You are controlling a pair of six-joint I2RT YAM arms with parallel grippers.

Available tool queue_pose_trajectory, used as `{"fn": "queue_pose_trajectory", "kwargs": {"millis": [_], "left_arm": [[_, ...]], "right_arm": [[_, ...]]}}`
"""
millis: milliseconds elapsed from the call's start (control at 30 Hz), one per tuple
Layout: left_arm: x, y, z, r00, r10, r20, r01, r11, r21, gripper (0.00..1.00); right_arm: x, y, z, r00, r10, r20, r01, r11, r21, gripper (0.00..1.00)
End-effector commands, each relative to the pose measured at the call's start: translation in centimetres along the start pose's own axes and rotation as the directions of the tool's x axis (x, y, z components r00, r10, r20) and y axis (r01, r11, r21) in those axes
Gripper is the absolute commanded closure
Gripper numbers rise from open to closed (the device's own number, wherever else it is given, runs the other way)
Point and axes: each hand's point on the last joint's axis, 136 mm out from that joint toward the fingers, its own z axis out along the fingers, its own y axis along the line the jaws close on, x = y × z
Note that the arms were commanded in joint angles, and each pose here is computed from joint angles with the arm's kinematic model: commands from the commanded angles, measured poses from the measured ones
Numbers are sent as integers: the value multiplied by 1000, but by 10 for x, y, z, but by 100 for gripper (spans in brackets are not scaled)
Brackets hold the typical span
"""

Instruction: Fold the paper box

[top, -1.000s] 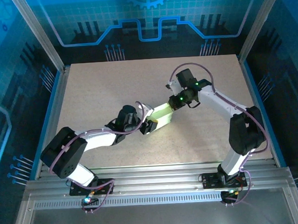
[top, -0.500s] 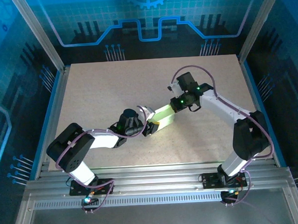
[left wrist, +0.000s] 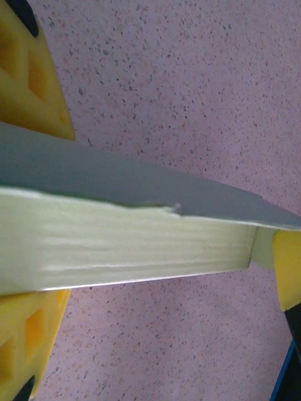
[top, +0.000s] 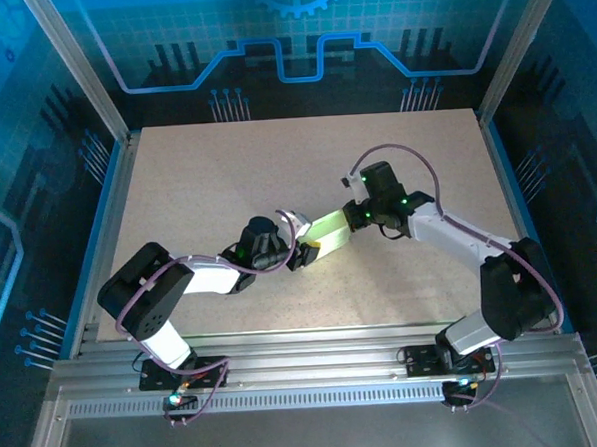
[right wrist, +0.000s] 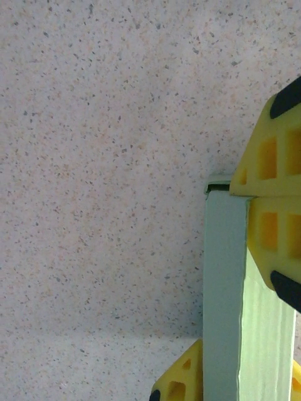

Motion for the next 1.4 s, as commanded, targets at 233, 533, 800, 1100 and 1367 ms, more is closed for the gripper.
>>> {"fn": "queue_pose_trajectory", "kwargs": {"millis": [233,533,800,1100,1367], "left_arm": [[15,15,-9,996,-75,-54,70,994,-84,30],[-8,13,-27,997,-70,15,71,992,-101,1],[-8,0,-71,996,-58,61,64,992,-104,1],[-13,12,-129,940,-340,3,325,896,-302,1],[-43,9,-126,844,-530,-82,463,797,-389,20]], "right_arm": [[33,-16,9,998,38,-43,-34,995,89,100],[27,-14,2,1000,16,-6,-15,990,138,100],[25,-12,-2,1000,-15,-5,16,978,210,100],[23,-4,-6,999,-39,-11,41,966,255,100],[23,0,-7,999,-39,-12,41,958,285,100]]}}
